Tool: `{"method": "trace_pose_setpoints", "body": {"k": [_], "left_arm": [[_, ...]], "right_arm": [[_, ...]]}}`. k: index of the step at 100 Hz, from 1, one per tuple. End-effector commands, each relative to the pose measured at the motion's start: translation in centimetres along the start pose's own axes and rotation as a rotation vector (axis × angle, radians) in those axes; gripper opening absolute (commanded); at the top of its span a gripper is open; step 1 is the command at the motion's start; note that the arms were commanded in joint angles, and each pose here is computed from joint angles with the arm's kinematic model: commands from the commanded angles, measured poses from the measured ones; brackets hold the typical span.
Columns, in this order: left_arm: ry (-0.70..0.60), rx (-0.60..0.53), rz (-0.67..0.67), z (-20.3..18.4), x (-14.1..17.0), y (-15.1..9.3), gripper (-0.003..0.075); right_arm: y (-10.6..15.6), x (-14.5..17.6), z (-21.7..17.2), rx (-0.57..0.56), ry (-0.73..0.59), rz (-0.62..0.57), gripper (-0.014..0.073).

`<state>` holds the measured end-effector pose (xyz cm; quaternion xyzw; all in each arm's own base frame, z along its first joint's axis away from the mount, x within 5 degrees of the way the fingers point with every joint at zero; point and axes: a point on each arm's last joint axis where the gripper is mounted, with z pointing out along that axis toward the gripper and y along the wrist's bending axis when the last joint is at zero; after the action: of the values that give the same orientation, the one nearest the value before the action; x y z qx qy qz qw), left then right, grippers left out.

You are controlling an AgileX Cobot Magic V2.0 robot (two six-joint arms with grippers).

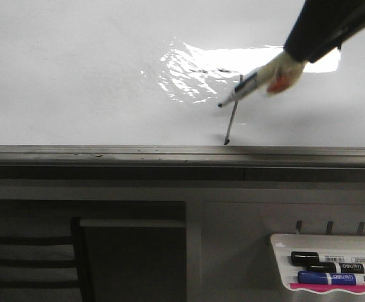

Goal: Write number 7 on whiteboard

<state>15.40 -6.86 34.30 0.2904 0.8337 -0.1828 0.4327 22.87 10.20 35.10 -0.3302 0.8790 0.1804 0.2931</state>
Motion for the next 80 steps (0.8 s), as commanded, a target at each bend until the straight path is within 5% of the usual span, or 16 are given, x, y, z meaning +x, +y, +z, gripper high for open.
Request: {"method": "trace_pose_setpoints", "body": {"k": [1,31,80], "left_arm": [[-0.046,0.071,0.063,-0.4,-1.9,-1.0,0.0273],[-0.008,0.324,0.429,3.2,-3.8,-5.2,0.0274],[0.02,0.489,0.571,11.1,-7.5,-10.4,0.0337]], "right_arm": [[2.0,-1.2,-3.4,-0.067,-0.114,-0.149,-0.0046],[4.1,-0.4,-5.2,-0.212,-0.1,-0.621,-0.0046],[4.4,-0.5,-5.2,-0.249,-0.121,-0.679,-0.0046]]}}
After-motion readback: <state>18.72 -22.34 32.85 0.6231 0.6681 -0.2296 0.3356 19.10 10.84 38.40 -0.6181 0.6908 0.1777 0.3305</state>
